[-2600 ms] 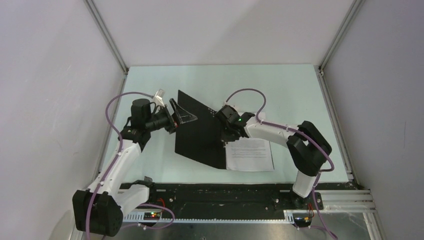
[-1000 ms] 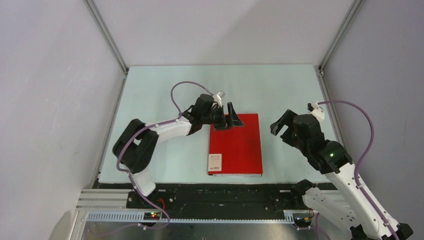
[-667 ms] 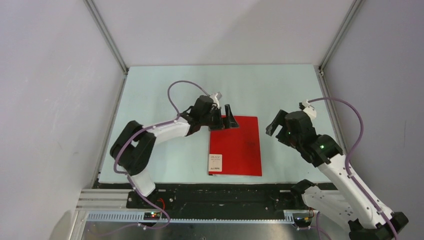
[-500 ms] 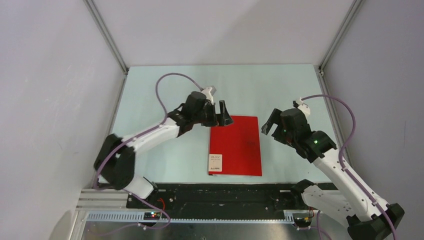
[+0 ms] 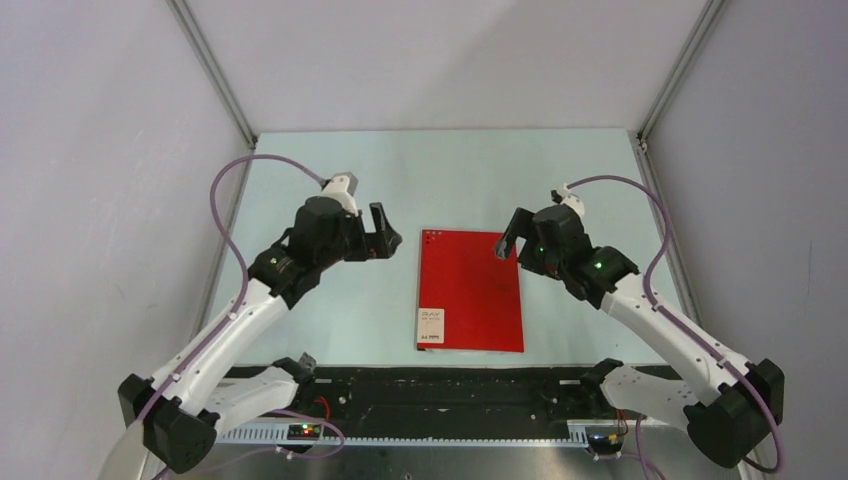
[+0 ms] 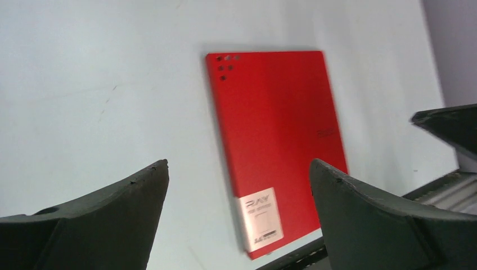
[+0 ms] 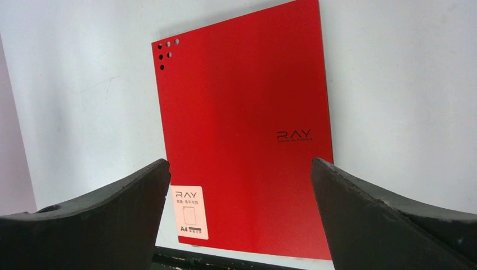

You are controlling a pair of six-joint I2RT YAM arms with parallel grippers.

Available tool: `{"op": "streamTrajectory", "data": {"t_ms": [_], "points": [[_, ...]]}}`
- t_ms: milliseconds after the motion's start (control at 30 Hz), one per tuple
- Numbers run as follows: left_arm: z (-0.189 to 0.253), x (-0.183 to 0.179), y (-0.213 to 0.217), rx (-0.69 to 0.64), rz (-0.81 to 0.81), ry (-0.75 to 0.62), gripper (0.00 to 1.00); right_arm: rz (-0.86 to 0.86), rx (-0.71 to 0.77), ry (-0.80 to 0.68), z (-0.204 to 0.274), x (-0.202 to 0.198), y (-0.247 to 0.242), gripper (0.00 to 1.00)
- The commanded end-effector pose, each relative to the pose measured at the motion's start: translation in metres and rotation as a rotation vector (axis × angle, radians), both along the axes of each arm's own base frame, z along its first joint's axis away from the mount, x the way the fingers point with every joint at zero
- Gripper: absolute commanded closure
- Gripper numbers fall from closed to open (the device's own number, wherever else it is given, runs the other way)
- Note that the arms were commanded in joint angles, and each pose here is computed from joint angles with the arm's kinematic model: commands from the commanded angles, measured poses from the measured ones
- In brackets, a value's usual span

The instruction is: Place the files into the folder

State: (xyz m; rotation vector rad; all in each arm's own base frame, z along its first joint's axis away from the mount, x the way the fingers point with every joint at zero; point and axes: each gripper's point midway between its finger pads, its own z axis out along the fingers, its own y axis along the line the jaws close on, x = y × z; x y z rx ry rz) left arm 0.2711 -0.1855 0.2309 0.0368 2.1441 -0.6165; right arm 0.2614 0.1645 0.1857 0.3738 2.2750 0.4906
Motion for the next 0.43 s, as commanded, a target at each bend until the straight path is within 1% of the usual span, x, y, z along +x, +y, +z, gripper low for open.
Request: {"op": "streamTrajectory", "data": {"t_ms": [0, 167, 400], "points": [[-0.023, -0.004, 0.034, 0.126, 0.084, 0.017, 0.0, 0.036, 0.029, -0.029, 0.003, 0.009, 0.017, 0.01], [-0.024, 0.002, 0.045, 0.165, 0.127, 0.004, 0.0, 0.041, 0.007, -0.018, -0.003, 0.009, 0.019, 0.0], [-0.025, 0.006, 0.05, 0.178, 0.146, 0.004, 0.0, 0.043, 0.004, -0.024, -0.003, 0.013, 0.018, 0.01]]}}
